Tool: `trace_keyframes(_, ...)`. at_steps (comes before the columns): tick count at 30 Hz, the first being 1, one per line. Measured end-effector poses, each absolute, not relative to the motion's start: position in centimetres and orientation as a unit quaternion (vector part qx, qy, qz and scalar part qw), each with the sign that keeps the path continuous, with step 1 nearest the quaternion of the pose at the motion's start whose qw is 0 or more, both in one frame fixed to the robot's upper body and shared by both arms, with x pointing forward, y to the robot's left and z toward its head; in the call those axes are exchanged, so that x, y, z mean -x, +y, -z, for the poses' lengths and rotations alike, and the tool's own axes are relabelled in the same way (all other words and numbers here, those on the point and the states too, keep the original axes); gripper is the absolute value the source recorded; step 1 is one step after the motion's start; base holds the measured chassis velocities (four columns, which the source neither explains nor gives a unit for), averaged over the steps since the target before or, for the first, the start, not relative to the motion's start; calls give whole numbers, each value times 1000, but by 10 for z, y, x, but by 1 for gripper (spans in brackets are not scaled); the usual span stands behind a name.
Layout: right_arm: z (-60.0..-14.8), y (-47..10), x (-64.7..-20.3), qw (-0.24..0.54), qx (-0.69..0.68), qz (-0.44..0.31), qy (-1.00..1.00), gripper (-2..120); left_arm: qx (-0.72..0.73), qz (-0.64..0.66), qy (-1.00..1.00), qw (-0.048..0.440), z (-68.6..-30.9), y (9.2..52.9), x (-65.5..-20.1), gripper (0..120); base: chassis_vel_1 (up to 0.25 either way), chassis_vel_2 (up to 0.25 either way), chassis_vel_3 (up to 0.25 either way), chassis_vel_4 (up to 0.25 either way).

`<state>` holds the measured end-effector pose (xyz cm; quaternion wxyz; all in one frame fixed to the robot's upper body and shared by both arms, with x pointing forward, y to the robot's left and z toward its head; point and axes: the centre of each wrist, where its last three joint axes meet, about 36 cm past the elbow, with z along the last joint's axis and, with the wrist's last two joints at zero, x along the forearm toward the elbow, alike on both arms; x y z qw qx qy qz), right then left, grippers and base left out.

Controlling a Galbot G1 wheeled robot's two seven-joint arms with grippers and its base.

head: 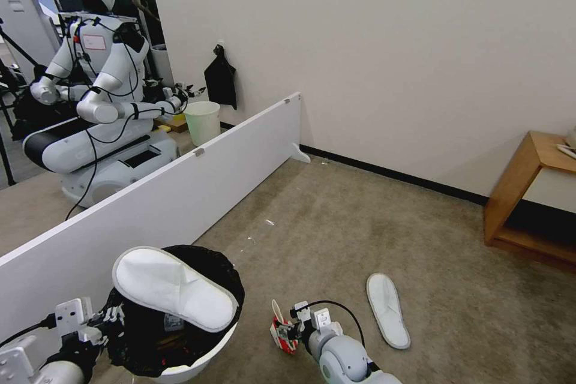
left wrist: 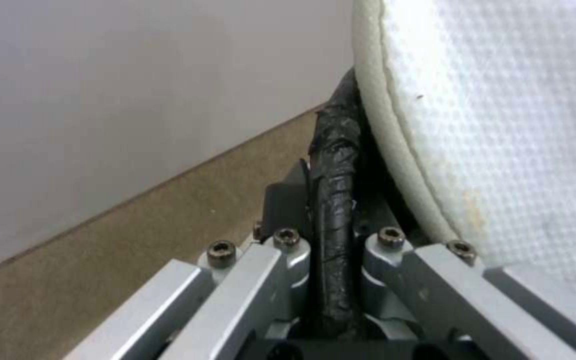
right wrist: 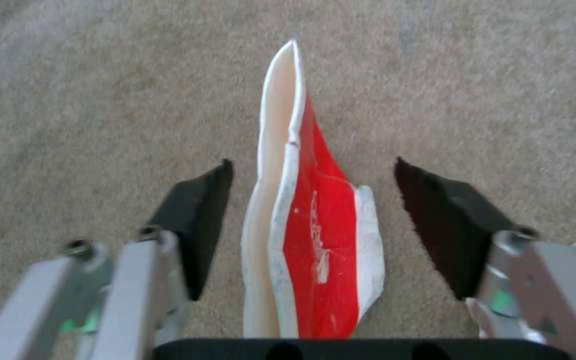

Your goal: Pick up the trash bin, then pick up the garbage from the floor and place it into the trash bin.

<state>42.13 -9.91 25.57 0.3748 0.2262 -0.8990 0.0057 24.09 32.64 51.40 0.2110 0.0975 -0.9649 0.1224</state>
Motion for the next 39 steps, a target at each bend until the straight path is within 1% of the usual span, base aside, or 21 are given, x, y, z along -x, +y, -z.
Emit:
trace_keyframes(1,-256,-99,-421,375,-226,-6,-899,59,-97,-122,-965,211,-514,326,-241,4,0,0,0,0)
trace_keyframes(2,-255,-98,-422,376,-226,-6,-899,51,-97,-123,-965,211,-514,326,-241,4,0,0,0,0)
trace_keyframes(4,-254,-98,-423,378,-225,-7,-898,41,-97,-123,-965,211,-514,327,-241,4,0,0,0,0)
trace_keyframes(5,-254,-98,-423,378,-225,-7,-898,41,-97,-123,-965,211,-514,327,-241,4,0,0,0,0)
trace_keyframes(6,-254,-98,-423,378,-225,-8,-898,38,-98,-123,-965,211,-514,327,-241,4,0,0,0,0)
trace_keyframes(7,-254,-98,-423,379,-225,-8,-898,30,-98,-123,-965,211,-514,327,-241,4,0,0,0,0)
trace_keyframes(8,-254,-98,-423,379,-225,-8,-898,30,-98,-123,-965,211,-514,327,-241,4,0,0,0,0)
trace_keyframes(10,-254,-99,-423,380,-224,-9,-898,20,-98,-123,-965,211,-514,327,-241,4,0,0,0,0)
trace_keyframes(11,-254,-99,-423,380,-224,-9,-898,20,-98,-123,-965,211,-514,327,-241,4,0,0,0,0)
trace_keyframes(12,-253,-100,-423,380,-223,-10,-897,16,-97,-123,-965,211,-514,327,-241,4,0,0,0,0)
trace_keyframes(13,-252,-101,-422,382,-222,-10,-897,8,-97,-123,-965,211,-514,327,-241,4,0,0,0,0)
trace_keyframes(14,-252,-101,-422,382,-222,-10,-897,8,-97,-123,-965,211,-514,327,-241,4,0,0,0,0)
trace_keyframes(16,-251,-101,-422,384,-221,-10,-897,1,-97,-123,-965,211,-514,327,-241,4,0,0,0,0)
trace_keyframes(31,-256,-107,-424,380,-217,-6,-899,0,-95,-124,-965,210,-514,326,-241,4,0,0,0,0)
trace_keyframes(34,-274,-123,-423,354,-210,12,-911,0,-94,-124,-965,211,-514,326,-241,4,0,0,0,0)
trace_keyframes(35,-274,-123,-423,354,-210,12,-911,0,-94,-124,-965,211,-514,326,-241,4,0,0,0,0)
trace_keyframes(36,-285,-131,-424,338,-211,18,-917,0,-93,-123,-965,211,-514,326,-242,4,0,0,0,0)
trace_keyframes(37,-285,-131,-424,338,-211,18,-917,0,-93,-123,-965,211,-514,326,-242,4,0,0,0,0)
trace_keyframes(39,-316,-149,-428,295,-213,34,-931,0,-92,-123,-965,212,-513,326,-243,4,0,0,0,0)
